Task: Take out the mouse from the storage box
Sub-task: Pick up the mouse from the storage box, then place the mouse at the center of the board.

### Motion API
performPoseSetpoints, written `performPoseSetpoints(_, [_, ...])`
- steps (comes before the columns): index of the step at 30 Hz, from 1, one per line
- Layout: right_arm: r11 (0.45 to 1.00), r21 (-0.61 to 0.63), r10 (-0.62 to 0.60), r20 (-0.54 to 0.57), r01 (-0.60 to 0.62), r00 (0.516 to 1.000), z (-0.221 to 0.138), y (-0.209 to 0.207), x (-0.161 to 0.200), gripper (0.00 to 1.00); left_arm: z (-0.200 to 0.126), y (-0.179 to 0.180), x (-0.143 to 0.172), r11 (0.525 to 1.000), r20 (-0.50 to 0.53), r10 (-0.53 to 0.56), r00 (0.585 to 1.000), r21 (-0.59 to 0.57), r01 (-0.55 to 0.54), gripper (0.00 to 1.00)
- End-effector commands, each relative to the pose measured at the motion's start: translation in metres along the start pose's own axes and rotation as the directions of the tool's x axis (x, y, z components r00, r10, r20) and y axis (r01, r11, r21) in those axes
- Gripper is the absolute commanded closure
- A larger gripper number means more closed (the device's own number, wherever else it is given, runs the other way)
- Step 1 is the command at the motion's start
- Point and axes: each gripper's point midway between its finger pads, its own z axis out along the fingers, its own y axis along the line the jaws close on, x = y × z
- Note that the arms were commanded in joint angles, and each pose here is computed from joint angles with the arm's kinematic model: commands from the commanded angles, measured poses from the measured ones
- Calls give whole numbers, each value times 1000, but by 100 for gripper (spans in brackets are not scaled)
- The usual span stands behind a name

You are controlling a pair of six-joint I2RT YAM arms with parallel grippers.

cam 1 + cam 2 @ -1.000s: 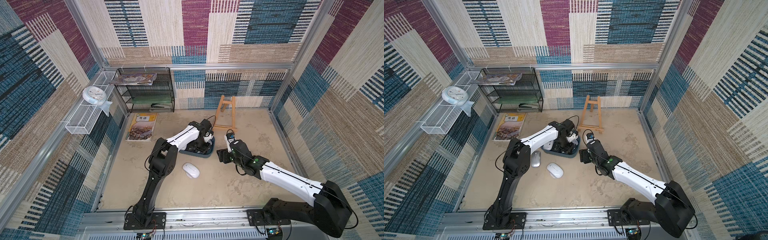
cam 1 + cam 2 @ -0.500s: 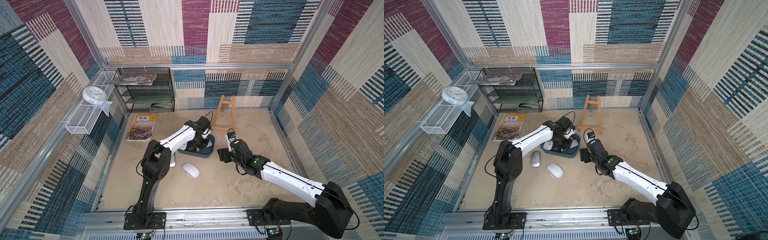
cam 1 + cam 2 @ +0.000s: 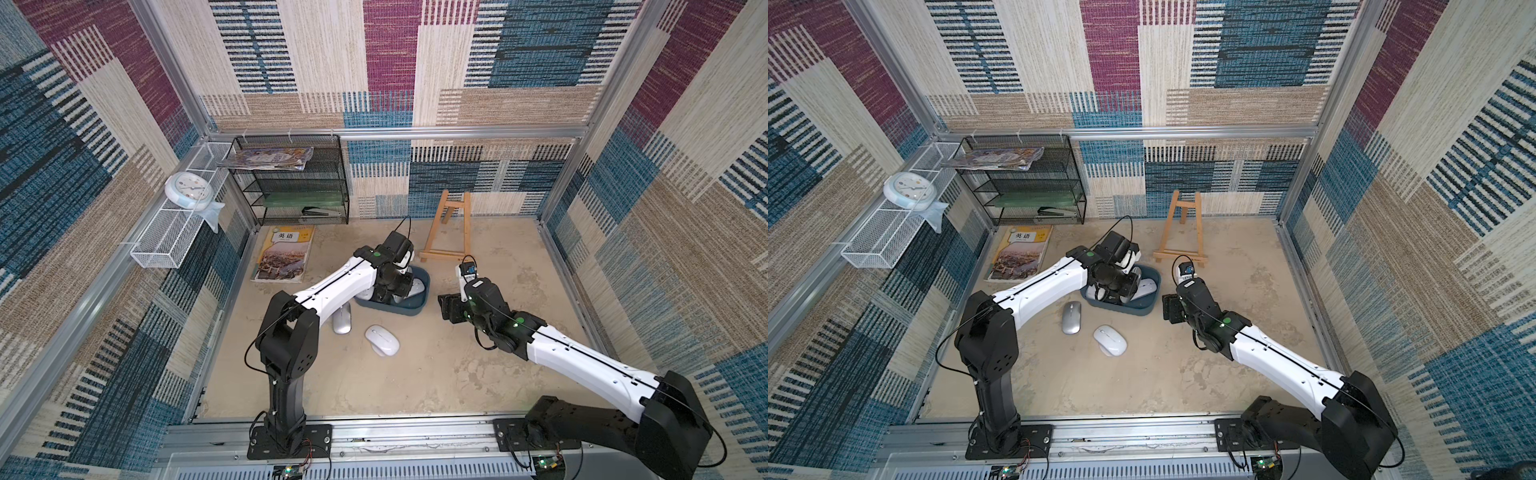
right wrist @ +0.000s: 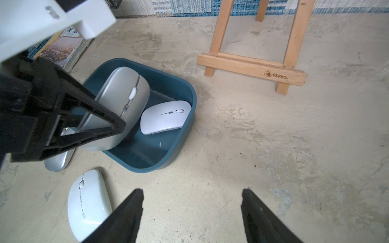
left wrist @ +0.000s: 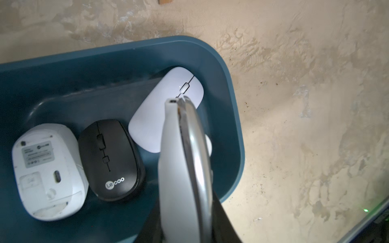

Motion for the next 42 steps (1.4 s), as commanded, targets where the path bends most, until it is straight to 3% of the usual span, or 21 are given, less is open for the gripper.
performPoseSetpoints(1, [999, 46, 22, 16, -23, 1000, -4, -10, -1, 23, -11, -10, -5, 995, 46, -83, 995, 56, 80, 79])
performPoseSetpoints(6, [994, 97, 45, 52, -49, 998, -17, -22, -8, 23, -38, -29, 5, 975, 90, -149, 985, 179, 131, 78])
performPoseSetpoints(11, [992, 109, 54, 91, -64, 994, -28, -29, -12, 23, -64, -29, 25, 963, 139, -190, 972, 221, 157, 79])
performPoseSetpoints(19, [990, 73, 108, 133, -118, 985, -39, -29, -15, 23, -72, -33, 69, 914, 106, -304, 947, 312, 259, 79])
performPoseSetpoints(26, [988, 49, 141, 111, -147, 984, -33, -27, -1, 23, -70, -15, 140, 861, 32, -446, 895, 287, 419, 80])
performPoseSetpoints(32, [989, 13, 148, 71, -149, 987, -22, -18, 8, 23, -72, 6, 205, 794, 0, -575, 818, 240, 558, 80])
performPoseSetpoints(37, [990, 1, 140, 53, -140, 989, -15, -11, 5, 23, -68, 23, 229, 768, 9, -624, 781, 192, 611, 78])
performPoseSetpoints(42, [993, 14, 115, 30, -115, 993, -10, -10, 4, 23, -45, 34, 246, 703, -41, -697, 716, 159, 693, 79])
